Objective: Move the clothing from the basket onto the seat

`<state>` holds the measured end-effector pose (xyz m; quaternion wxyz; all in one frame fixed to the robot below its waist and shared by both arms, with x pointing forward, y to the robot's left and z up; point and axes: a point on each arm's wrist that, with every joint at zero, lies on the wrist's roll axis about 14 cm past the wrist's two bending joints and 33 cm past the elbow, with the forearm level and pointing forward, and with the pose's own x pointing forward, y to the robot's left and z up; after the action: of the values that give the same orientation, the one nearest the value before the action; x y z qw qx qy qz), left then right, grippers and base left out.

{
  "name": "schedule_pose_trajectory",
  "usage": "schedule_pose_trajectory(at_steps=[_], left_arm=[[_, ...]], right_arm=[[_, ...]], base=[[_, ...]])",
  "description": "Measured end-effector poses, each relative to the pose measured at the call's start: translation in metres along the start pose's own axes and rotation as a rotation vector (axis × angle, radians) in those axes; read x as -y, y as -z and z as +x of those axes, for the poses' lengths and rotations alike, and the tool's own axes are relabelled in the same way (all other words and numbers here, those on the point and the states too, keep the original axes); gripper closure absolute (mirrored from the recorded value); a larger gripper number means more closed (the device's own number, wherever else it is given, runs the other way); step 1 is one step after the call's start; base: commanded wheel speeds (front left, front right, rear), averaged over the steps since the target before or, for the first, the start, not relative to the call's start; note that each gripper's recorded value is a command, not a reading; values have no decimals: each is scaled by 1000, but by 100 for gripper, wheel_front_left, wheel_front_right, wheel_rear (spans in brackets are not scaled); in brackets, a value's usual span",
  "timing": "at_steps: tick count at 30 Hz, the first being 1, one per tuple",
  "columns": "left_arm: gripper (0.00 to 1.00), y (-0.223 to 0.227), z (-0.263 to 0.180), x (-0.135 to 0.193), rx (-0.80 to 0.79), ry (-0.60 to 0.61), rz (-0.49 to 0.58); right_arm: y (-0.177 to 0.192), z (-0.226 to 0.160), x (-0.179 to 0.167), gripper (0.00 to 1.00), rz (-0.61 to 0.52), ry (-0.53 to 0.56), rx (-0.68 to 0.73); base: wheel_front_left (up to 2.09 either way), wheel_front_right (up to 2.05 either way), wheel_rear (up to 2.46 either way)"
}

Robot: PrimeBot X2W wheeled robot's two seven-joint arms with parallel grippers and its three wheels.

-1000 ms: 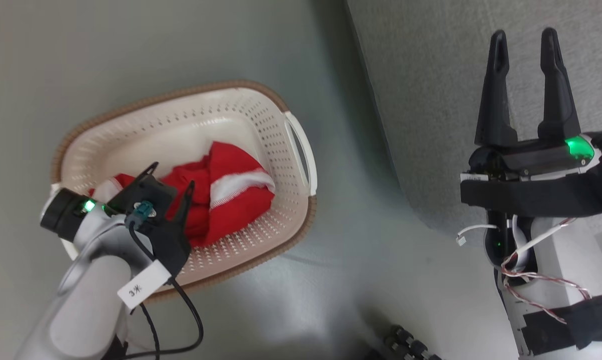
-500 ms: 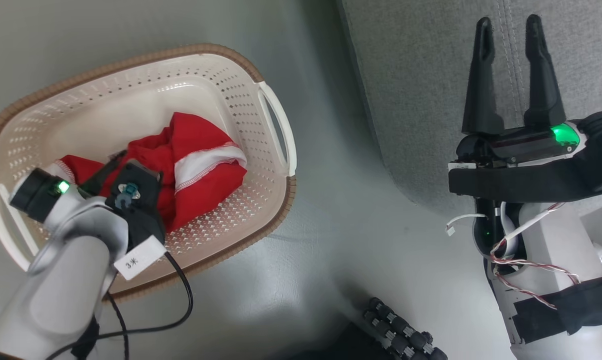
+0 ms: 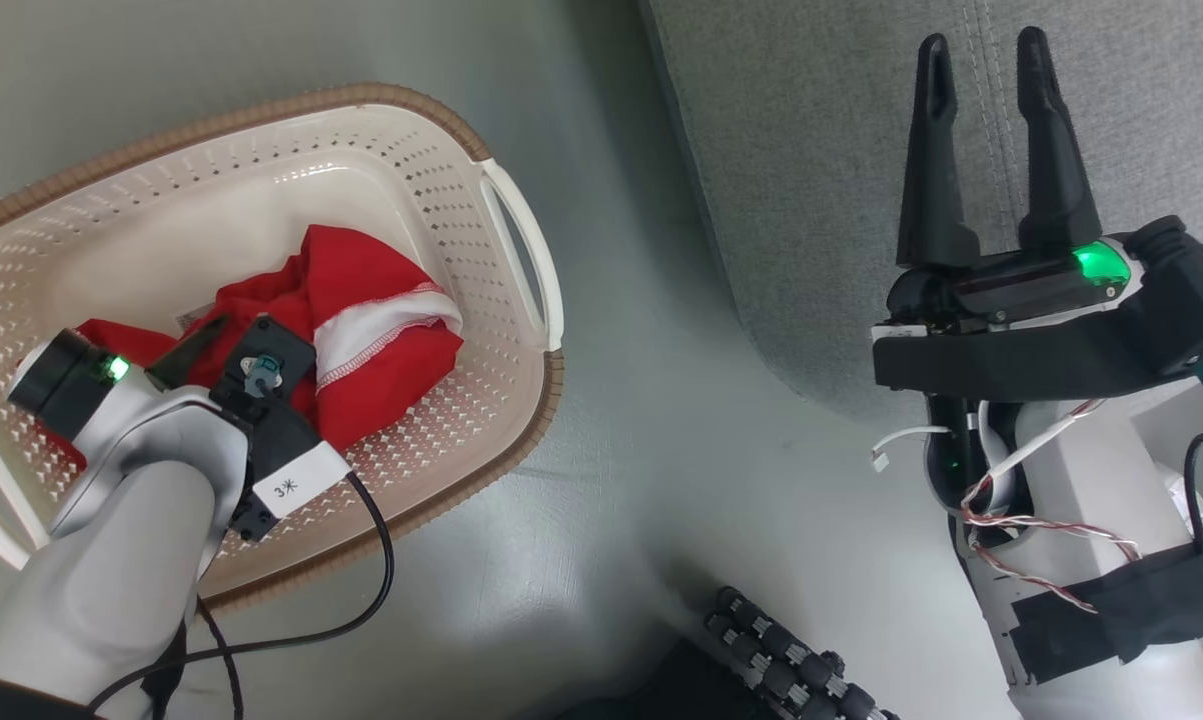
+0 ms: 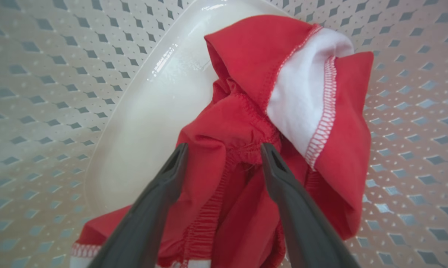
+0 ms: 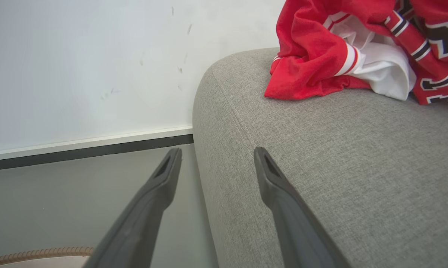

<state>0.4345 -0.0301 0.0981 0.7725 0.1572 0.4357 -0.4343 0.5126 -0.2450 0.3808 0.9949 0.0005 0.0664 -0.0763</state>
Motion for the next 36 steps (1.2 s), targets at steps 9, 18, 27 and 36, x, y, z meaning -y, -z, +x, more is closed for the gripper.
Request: schedule_pose_trajectory(at_steps=[9,18,27,36], left_arm=[[62,18,8,10,-96,29,46],[100,5,10,17,-76,39,63],[100,-55,-6,30,135,42,-56],[100,-115,-41,32,358,15,-208]], right_arm=[[1,-4,-4,0,29,-2,-17],[-1,-7,4,0,20,22,-20],[-11,-9,10,0,28,46,-6],[-29,-12,14,0,20,52,31]], base=[[0,0,0],[0,0,0],[0,0,0],[0,0,0]])
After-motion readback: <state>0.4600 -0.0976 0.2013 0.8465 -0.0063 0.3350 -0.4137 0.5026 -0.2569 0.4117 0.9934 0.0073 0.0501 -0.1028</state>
